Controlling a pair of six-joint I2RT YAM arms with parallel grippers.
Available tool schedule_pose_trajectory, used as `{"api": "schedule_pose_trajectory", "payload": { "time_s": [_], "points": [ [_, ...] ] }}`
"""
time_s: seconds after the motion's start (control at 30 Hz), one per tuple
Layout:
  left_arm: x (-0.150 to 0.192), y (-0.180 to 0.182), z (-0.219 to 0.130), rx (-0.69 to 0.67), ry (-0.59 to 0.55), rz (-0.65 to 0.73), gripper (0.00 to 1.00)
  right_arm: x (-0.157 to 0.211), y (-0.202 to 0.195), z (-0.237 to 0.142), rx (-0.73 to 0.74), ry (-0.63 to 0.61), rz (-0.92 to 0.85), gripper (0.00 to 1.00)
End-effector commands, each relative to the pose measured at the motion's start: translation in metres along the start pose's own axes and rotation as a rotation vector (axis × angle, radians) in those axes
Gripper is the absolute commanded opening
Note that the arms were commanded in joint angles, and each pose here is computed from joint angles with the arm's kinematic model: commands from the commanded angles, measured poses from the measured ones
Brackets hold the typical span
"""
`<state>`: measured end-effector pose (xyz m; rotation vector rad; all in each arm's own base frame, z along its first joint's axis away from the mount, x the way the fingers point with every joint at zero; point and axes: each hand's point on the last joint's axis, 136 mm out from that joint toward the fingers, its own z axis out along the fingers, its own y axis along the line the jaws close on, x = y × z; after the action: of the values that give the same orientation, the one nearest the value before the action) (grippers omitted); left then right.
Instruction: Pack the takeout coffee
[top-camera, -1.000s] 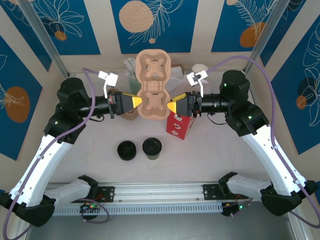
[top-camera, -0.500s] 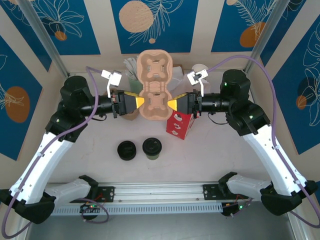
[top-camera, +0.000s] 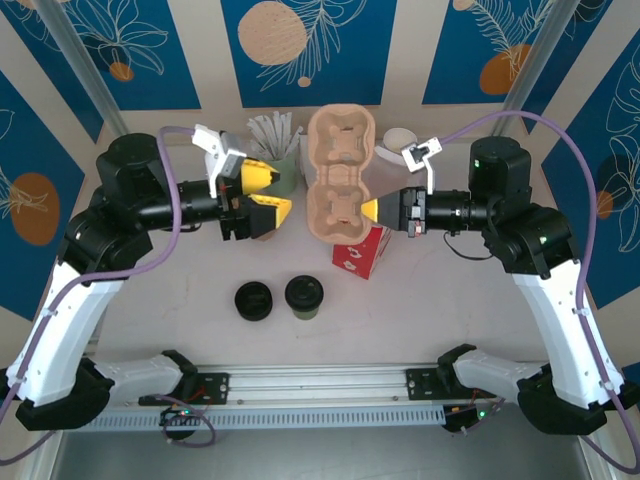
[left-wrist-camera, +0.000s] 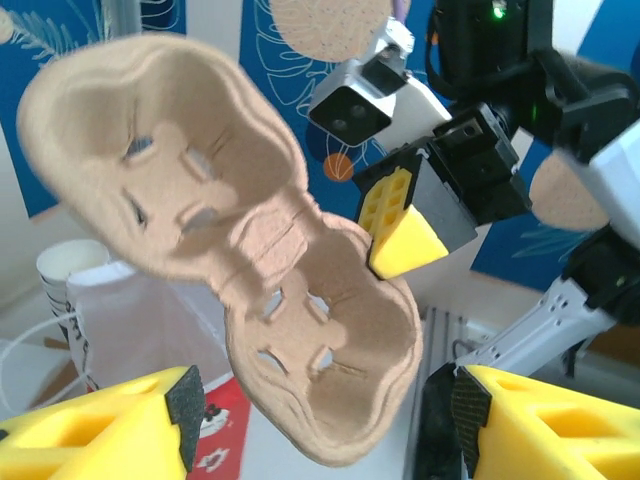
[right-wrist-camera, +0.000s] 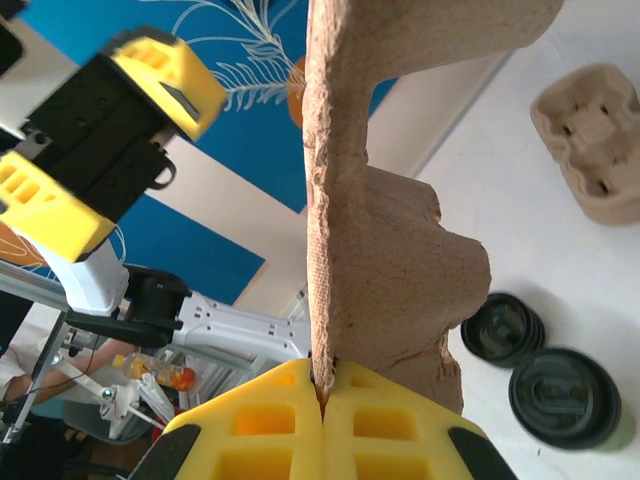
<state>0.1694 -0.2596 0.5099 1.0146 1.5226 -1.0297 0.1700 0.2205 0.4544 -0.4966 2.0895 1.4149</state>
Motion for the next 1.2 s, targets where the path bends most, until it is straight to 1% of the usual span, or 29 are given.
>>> {"api": "schedule_pose_trajectory", "payload": {
  "time_s": [0.0,0.17,0.33,0.43,0.57,0.73,0.8,0.93,1.03,1.17],
  "points": [
    [0.015,0.000,0.007,-0.012,0.084,0.167,0.68,0.024,-0.011,-0.001,0.060,0.096,0.126,0.00],
    [0.031,-0.001,0.024,0.014,0.162,0.261,0.71,0.048,-0.015,0.007,0.091,0.195,0.168,0.00],
    [0.060,0.001,0.044,0.045,0.281,0.336,0.74,0.064,-0.016,0.013,0.115,0.257,0.161,0.00],
    [0.076,-0.001,0.051,0.082,0.340,0.369,0.79,0.069,-0.015,0.018,0.115,0.281,0.156,0.00],
    [0.087,0.000,0.059,0.092,0.371,0.378,0.80,0.072,-0.016,0.023,0.126,0.299,0.160,0.00],
    [0.099,0.007,0.069,0.053,0.413,0.398,0.82,0.074,-0.016,0.030,0.113,0.314,0.153,0.00],
    [0.104,0.007,0.072,0.052,0.425,0.402,0.81,0.074,-0.018,0.032,0.115,0.318,0.156,0.00],
    [0.113,0.008,0.078,0.023,0.447,0.435,0.73,0.075,-0.019,0.034,0.114,0.318,0.162,0.00],
    [0.117,0.011,0.081,-0.006,0.459,0.463,0.71,0.075,-0.019,0.034,0.112,0.317,0.160,0.00],
    [0.121,0.016,0.084,-0.031,0.480,0.467,0.61,0.075,-0.020,0.034,0.113,0.318,0.163,0.00]
  ]
}}
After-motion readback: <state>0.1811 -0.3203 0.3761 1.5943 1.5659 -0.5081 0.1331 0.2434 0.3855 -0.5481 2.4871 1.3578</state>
